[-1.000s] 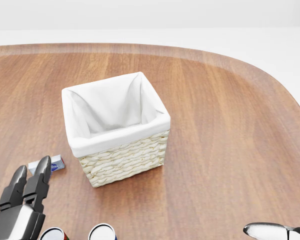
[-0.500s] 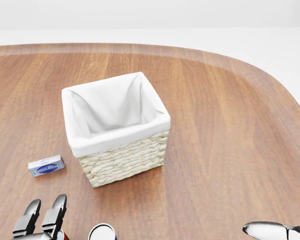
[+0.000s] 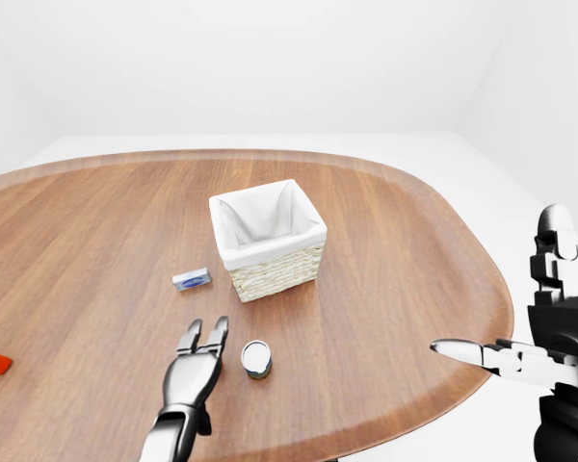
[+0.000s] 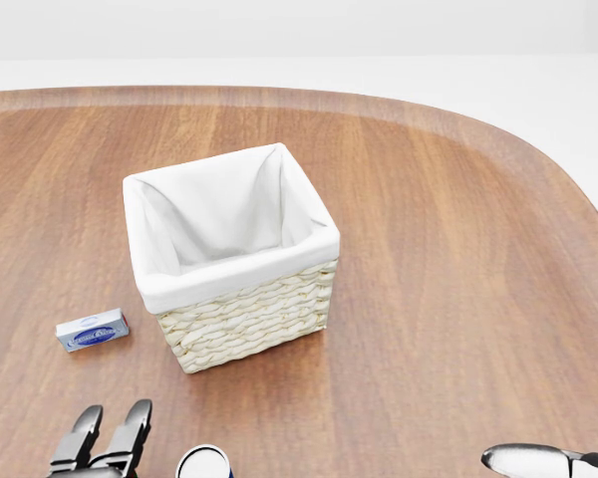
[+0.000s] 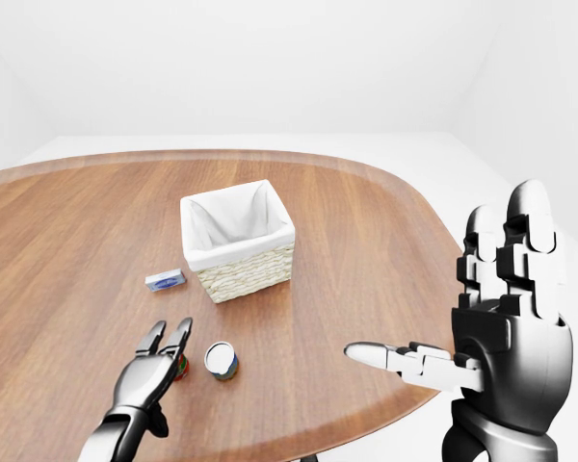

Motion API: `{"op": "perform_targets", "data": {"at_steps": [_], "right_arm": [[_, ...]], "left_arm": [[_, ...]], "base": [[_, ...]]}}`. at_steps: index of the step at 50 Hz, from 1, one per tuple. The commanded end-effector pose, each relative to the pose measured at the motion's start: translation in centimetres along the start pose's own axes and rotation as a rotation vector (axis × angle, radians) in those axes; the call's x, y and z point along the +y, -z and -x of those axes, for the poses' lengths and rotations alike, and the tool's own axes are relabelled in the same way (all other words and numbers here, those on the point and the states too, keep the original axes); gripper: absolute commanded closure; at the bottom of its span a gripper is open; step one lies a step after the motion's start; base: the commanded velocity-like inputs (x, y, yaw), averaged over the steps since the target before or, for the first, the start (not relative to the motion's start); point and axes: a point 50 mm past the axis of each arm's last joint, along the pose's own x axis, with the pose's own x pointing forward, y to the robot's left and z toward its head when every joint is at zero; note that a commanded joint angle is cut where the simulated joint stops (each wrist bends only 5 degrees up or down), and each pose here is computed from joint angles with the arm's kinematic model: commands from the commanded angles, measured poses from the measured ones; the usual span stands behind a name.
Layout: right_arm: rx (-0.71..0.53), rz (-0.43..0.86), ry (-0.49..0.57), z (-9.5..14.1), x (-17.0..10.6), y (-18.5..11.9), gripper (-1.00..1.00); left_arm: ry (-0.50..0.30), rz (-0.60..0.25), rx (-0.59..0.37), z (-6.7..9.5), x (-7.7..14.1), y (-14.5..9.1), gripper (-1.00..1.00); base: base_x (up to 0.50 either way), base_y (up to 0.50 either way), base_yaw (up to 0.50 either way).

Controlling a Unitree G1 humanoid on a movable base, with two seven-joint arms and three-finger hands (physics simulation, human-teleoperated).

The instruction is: Pick up the tomato sauce, and put it in the basket.

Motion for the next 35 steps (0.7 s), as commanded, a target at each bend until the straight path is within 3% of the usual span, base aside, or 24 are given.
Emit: {"op": "perform_targets", "data": {"at_steps": [1,35], "right_arm": [[0.000,-0.001,0.000,0.0,0.0,0.0,-1.00],[0.007,-0.002,-0.004,-0.1,0.0,0.0,-1.00]], "left_arm": [[0.008,-0.004,-0.003,-0.8,-0.3,0.1,-1.00],[-0.016,0.009,-0.002,-3.2,-0.6,0.4,-1.00]], "base": [[0.00,0.00,0.00],[0.00,0.00,0.00]]}}
